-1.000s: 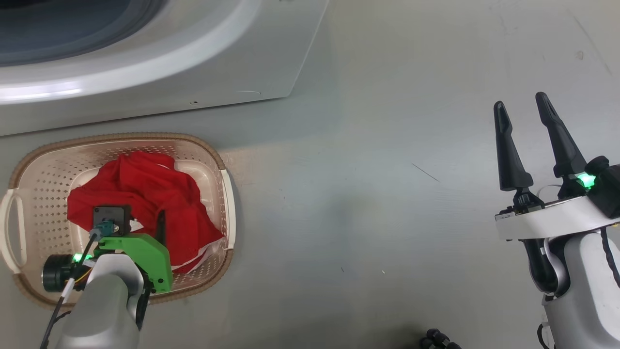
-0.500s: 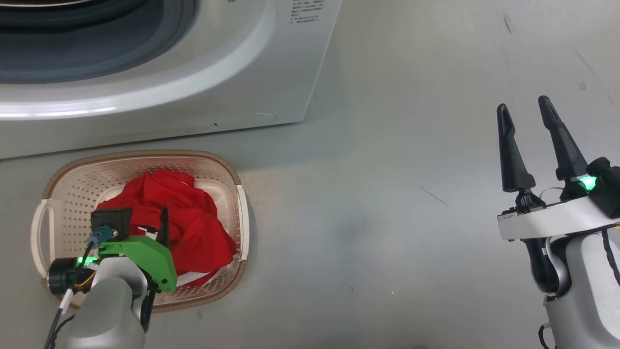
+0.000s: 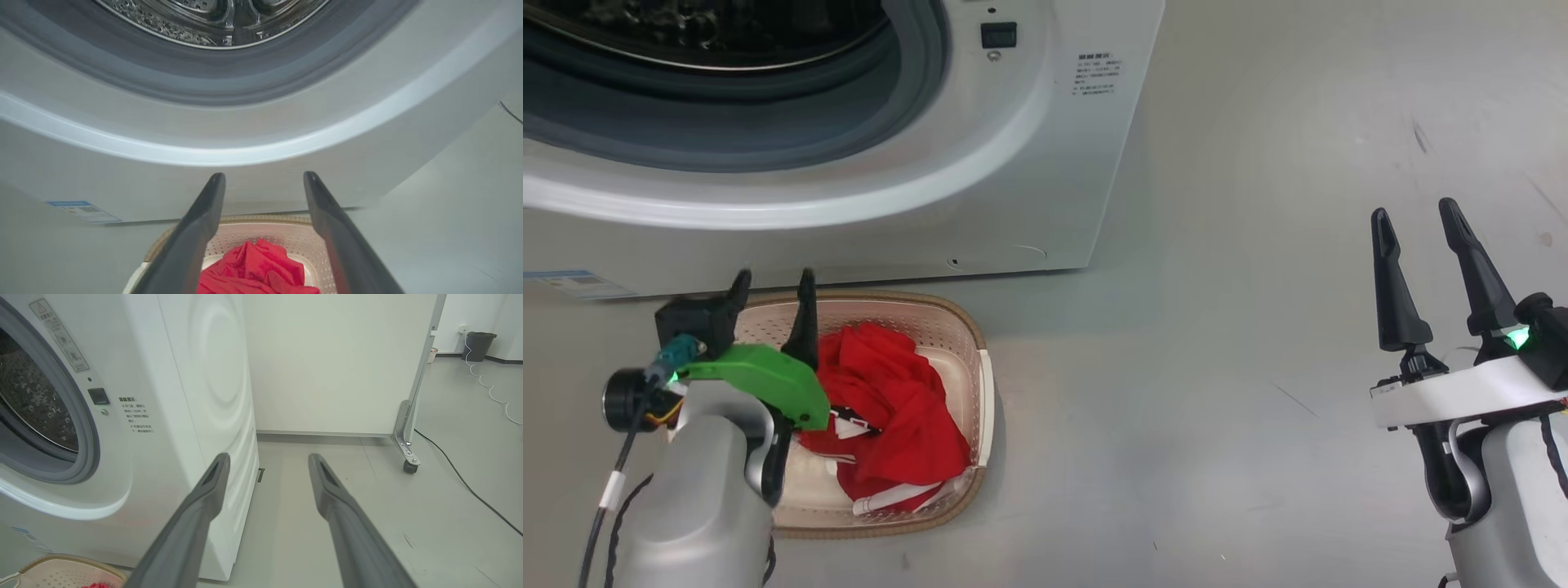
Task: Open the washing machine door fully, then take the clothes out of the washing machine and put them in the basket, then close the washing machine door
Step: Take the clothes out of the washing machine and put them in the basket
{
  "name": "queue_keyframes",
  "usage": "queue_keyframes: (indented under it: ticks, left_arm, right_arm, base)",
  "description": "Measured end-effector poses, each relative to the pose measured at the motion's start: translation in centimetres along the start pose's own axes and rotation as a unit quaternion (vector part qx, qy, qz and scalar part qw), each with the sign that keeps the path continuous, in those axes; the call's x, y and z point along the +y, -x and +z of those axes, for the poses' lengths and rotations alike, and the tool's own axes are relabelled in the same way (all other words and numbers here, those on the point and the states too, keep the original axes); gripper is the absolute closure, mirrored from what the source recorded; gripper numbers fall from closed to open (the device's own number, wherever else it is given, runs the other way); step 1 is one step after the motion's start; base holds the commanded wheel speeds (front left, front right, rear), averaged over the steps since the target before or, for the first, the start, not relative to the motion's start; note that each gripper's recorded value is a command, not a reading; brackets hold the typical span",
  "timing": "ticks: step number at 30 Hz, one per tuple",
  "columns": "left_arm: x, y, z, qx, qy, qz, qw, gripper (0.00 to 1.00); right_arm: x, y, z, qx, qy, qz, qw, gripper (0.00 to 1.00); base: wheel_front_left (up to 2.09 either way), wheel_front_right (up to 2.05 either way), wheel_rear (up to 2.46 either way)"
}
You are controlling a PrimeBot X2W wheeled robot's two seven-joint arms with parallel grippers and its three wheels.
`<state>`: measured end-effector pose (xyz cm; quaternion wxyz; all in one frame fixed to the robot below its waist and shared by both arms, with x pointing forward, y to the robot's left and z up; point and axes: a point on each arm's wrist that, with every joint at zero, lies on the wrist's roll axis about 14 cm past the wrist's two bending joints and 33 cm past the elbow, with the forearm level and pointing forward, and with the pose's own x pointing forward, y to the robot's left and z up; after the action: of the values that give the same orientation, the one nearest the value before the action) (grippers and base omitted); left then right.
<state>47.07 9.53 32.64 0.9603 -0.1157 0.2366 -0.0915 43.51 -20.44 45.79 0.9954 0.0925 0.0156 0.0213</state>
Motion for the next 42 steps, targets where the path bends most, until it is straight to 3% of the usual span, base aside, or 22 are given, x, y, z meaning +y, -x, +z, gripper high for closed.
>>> queue_keyframes:
  ticks: [6, 11, 24, 42]
  left_arm:
    - [-0.7, 1.3, 8.1, -0.119, -0.004, -0.012, 0.993, 0.0]
    - [-0.2, 3.8, 11.7, -0.178, -0.003, -0.004, 0.984, 0.0]
    - [-0.1, 9.7, 13.0, -0.232, -0.007, 0.001, 0.973, 0.0]
    - [-0.9, 12.1, 12.1, -0.244, 0.007, -0.009, 0.97, 0.0]
  right_arm:
    - [1.3, 0.5, 0.8, -0.01, -0.008, 0.014, 1.0, 0.0]
    - [2.9, 0.7, 1.6, -0.022, -0.012, 0.034, 0.999, 0.0]
    - [4.3, 2.7, 3.4, -0.044, -0.019, 0.044, 0.998, 0.0]
    - [3.1, 4.0, 4.0, -0.054, -0.026, 0.019, 0.998, 0.0]
  base:
    - [0.0, 0.0, 0.0]
    - [0.0, 0.0, 0.0]
    - [0.0, 0.0, 0.0]
    - [0.0, 0.0, 0.0]
